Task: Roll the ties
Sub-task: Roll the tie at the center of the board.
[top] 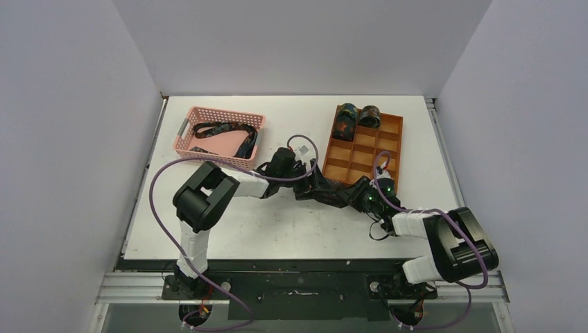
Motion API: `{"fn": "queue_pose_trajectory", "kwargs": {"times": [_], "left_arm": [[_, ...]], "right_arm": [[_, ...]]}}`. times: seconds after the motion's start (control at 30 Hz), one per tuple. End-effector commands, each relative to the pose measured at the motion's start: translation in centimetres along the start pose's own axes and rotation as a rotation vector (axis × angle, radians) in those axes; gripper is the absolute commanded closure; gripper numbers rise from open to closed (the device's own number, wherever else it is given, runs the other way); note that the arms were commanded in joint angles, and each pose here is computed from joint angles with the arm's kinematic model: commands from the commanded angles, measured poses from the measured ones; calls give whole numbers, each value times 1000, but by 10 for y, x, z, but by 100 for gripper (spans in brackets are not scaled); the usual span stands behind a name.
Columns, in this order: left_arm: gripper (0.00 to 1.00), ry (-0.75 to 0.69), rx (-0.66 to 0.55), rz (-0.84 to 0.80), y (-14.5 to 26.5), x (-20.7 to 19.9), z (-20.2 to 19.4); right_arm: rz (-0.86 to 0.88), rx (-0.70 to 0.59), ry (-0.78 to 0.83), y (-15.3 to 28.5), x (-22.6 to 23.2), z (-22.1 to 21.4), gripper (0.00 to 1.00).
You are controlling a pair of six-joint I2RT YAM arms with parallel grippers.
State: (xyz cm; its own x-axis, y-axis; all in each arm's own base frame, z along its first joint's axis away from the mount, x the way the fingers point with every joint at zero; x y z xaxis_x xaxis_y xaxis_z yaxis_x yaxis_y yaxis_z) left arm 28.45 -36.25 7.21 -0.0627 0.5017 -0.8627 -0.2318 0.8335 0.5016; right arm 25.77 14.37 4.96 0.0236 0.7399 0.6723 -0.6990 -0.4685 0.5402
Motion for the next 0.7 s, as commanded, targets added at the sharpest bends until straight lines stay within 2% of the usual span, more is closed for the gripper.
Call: {"fn": "queue_pose_trajectory", "kwargs": {"times": [0.0, 0.17, 0.23, 0.33, 0.43, 0.5, 0.6, 0.67], "left_arm": [[23, 18, 52, -62, -9, 2, -6], [36, 26, 79, -130, -8, 0, -11], [37, 30, 83, -140, -7, -1, -12], [34, 29, 74, -143, -7, -1, -10], [21, 50, 46, -97, -5, 6, -4], [18, 59, 17, -71, -3, 13, 1], [20, 60, 10, -63, -2, 15, 5], [27, 57, 13, -69, -3, 13, 6]], "right_arm": [[-164, 133, -11, 6, -44, -42, 69], [-150, 144, -4, 6, -44, -45, 70], [-148, 149, -2, 5, -45, -45, 70], [-145, 158, -1, 4, -46, -48, 70], [-143, 166, -3, 4, -47, -50, 70], [-142, 165, 1, 4, -47, -49, 70], [-136, 166, 10, 3, -46, -49, 70], [-130, 174, 16, 2, -45, -49, 70]]}}
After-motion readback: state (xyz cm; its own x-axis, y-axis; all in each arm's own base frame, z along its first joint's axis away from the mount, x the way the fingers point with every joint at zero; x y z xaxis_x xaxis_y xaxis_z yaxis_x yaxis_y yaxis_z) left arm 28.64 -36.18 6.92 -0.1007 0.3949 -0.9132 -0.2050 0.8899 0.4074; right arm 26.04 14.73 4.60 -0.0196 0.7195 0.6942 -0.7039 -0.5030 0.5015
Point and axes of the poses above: each gripper's point midway between its finger pads, its own y axis back along the fingers, its own x axis along the line the jaws close on, z = x × y, the point moved 4 cm from there along y, back along the fingers, and after that the axes turned 9 degrees about y, right-handed, at the moved point
